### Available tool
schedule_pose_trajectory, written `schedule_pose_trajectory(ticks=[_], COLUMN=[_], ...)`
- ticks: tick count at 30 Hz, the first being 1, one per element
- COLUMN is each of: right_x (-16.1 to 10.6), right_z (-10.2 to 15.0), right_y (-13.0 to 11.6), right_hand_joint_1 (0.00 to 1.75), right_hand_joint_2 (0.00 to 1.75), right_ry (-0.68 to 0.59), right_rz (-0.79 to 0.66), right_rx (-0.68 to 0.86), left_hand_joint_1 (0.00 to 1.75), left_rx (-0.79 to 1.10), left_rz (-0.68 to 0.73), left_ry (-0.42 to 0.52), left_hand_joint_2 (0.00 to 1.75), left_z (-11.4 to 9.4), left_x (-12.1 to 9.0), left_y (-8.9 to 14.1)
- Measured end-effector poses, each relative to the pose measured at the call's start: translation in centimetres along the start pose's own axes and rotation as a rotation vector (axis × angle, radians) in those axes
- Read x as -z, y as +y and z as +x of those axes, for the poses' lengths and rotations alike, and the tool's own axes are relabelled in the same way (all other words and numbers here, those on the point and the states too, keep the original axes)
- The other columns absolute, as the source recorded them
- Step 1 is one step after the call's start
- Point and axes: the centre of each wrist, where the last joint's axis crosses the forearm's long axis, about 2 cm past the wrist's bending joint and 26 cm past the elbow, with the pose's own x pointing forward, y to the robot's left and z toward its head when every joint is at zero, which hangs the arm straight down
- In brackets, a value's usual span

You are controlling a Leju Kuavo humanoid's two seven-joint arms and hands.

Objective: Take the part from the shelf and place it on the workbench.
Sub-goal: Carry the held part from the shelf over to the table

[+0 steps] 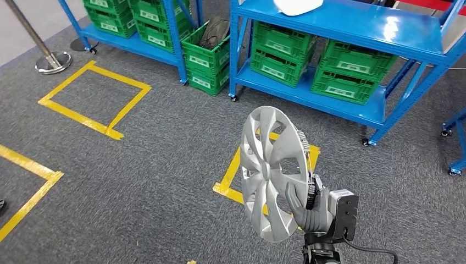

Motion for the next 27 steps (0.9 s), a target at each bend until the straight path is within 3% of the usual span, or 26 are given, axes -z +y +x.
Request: schedule_pose_trajectory(ticks=[27], right_x=[-1.4], right_z=[-1.7], right_y=[-0.6], right_hand_joint_1=[1.75], right_hand_joint_2=[1.75], right_ry=[0.072], right_rz=[-0.079], right_rx=[-0.013], left_hand_joint_1=[0.00], left_rx=[0.027], left_rz=[0.007], left_ry=[0.035], left_hand_joint_2=[0.00], left_z=[-0.5], left_x=[-0.1], left_y=[-0.7])
